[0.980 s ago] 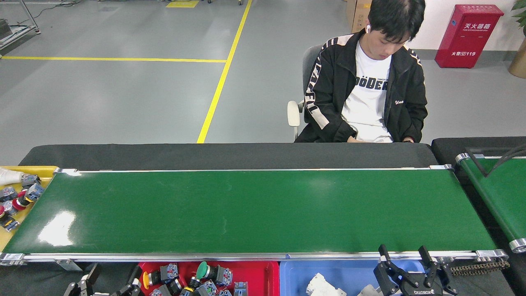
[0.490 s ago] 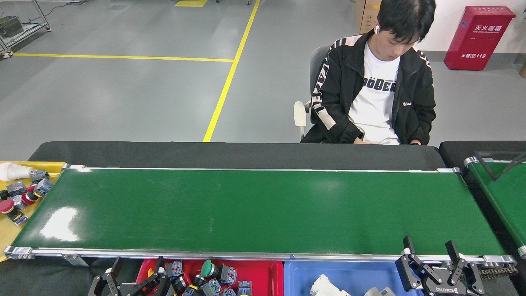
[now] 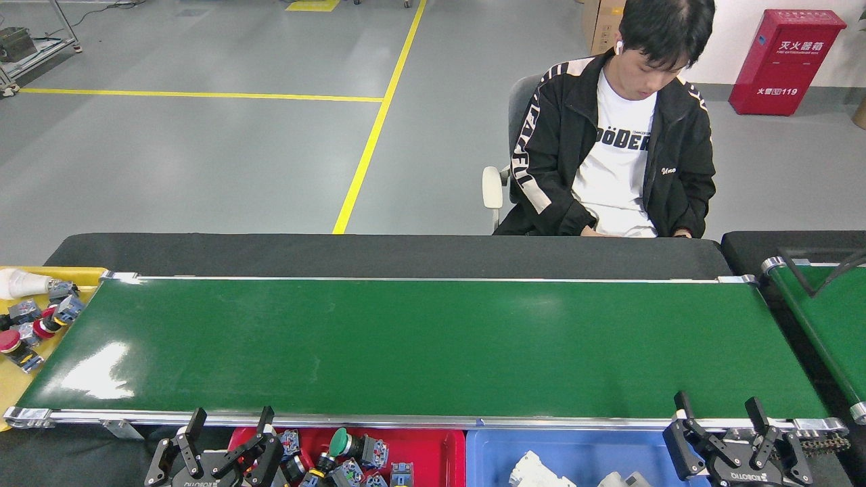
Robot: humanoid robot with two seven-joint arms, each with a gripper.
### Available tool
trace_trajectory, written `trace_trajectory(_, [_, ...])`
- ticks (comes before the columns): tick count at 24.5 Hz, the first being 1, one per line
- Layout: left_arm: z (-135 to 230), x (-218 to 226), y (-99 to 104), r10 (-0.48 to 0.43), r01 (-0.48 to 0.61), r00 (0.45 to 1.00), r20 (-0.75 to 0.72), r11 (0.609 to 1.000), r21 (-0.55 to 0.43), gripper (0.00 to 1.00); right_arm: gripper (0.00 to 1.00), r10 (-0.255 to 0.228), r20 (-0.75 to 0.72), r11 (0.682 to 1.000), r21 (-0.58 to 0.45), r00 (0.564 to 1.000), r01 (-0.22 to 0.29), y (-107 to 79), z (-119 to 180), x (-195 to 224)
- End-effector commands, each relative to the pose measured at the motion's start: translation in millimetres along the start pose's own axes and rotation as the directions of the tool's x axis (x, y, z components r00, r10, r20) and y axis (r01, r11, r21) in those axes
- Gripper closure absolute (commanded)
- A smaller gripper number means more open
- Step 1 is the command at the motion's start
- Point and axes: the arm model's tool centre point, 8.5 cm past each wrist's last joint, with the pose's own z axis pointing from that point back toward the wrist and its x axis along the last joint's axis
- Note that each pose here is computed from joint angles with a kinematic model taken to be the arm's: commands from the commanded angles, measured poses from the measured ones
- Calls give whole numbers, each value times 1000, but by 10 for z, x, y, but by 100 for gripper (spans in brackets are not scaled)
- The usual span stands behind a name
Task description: Pick switch part from conveyor to tray
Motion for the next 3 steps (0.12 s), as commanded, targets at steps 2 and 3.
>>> trace_trajectory(2, [-57, -8, 105, 3, -2, 1000, -7, 999, 34, 0, 0, -9, 17, 1000, -22, 1000, 9, -60, -23, 50])
trace_trajectory(3, [-75, -11, 126, 1, -1, 1000, -6, 999, 40, 0, 0, -14, 14, 1000, -22, 1000, 14, -55, -20, 58])
